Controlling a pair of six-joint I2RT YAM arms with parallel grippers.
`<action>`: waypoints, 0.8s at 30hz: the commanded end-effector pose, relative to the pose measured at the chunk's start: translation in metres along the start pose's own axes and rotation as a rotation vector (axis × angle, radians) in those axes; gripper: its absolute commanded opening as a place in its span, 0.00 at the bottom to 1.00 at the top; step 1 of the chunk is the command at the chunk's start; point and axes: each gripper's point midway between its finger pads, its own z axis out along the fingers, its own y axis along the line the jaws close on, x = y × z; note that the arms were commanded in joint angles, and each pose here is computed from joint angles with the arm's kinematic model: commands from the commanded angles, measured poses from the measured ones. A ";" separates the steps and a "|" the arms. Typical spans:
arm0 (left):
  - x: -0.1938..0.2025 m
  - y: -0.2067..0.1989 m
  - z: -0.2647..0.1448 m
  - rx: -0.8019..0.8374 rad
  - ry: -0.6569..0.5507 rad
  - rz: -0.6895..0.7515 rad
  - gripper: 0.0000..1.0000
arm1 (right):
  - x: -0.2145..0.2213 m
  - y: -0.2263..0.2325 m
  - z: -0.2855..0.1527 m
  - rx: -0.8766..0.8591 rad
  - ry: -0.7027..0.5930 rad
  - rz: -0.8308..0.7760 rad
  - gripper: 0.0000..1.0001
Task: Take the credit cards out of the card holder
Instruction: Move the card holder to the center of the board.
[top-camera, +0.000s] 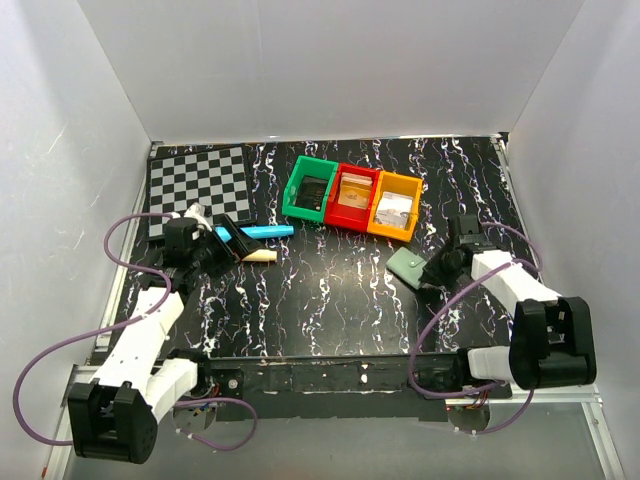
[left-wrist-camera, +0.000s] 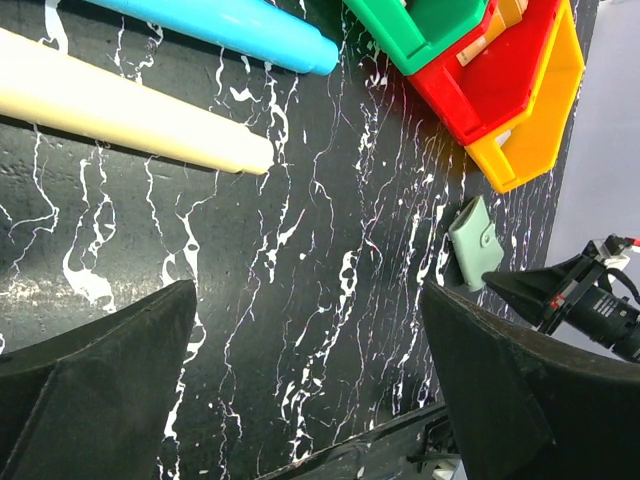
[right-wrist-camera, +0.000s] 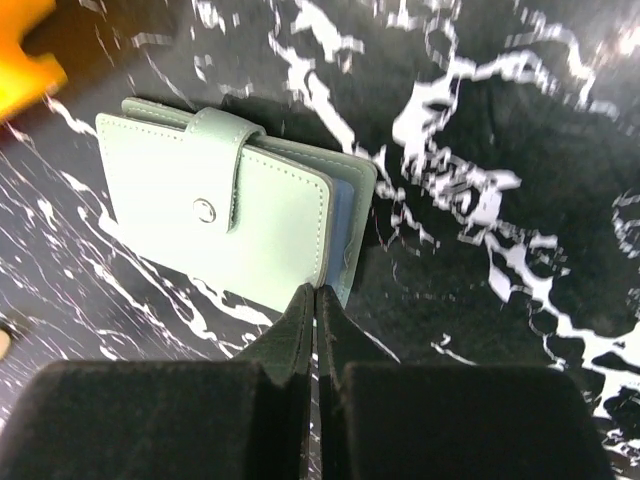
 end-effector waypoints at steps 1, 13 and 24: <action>0.003 -0.005 -0.003 0.033 -0.010 -0.002 0.96 | 0.032 -0.006 -0.006 0.016 0.046 -0.013 0.01; 0.017 -0.017 0.000 0.090 0.020 0.043 0.96 | 0.053 0.008 -0.036 -0.081 0.072 -0.249 0.57; 0.087 -0.057 0.023 0.128 0.211 0.145 0.90 | -0.005 0.043 -0.028 -0.052 -0.108 -0.411 0.55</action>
